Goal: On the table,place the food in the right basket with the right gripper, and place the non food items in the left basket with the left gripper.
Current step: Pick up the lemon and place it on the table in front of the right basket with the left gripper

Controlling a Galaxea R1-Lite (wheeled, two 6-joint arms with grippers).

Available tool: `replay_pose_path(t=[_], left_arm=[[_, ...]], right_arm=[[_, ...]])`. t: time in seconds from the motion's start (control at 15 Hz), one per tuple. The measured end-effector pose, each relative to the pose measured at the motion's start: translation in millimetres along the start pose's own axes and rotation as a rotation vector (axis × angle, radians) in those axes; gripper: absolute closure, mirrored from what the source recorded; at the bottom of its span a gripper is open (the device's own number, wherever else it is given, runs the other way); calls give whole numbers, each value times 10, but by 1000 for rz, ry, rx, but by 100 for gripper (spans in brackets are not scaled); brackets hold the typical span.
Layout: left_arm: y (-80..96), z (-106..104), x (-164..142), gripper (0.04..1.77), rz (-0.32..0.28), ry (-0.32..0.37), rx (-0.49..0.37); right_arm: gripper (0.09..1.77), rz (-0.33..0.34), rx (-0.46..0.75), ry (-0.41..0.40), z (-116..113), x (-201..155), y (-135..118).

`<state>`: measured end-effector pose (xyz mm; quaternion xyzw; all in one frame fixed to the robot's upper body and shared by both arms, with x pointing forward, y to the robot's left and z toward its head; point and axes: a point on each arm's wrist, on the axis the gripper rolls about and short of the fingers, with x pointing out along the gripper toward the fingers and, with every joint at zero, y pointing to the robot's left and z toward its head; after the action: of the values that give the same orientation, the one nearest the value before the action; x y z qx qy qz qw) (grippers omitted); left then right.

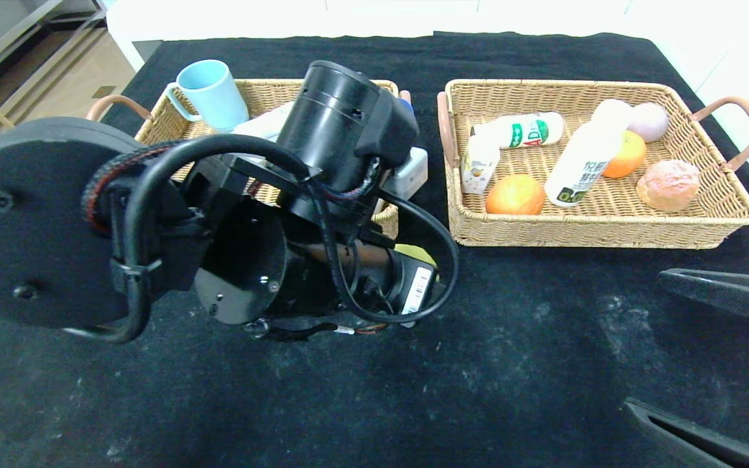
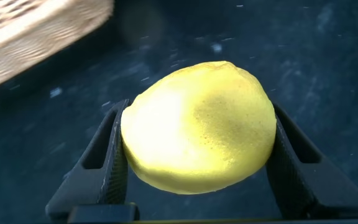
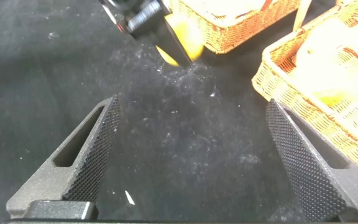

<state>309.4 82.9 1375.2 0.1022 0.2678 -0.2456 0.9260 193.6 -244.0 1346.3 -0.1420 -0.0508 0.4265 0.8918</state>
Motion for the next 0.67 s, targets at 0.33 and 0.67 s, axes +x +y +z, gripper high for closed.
replay_pose_path(t=[0.33, 0.67], left_arm=[[-286, 118, 96, 55, -129, -25, 22], [-496, 146, 334, 55, -197, -17, 38]], right_arm=[[15, -8, -12, -45, 70, -117, 5], [15, -43, -23, -103, 162, -266, -16]])
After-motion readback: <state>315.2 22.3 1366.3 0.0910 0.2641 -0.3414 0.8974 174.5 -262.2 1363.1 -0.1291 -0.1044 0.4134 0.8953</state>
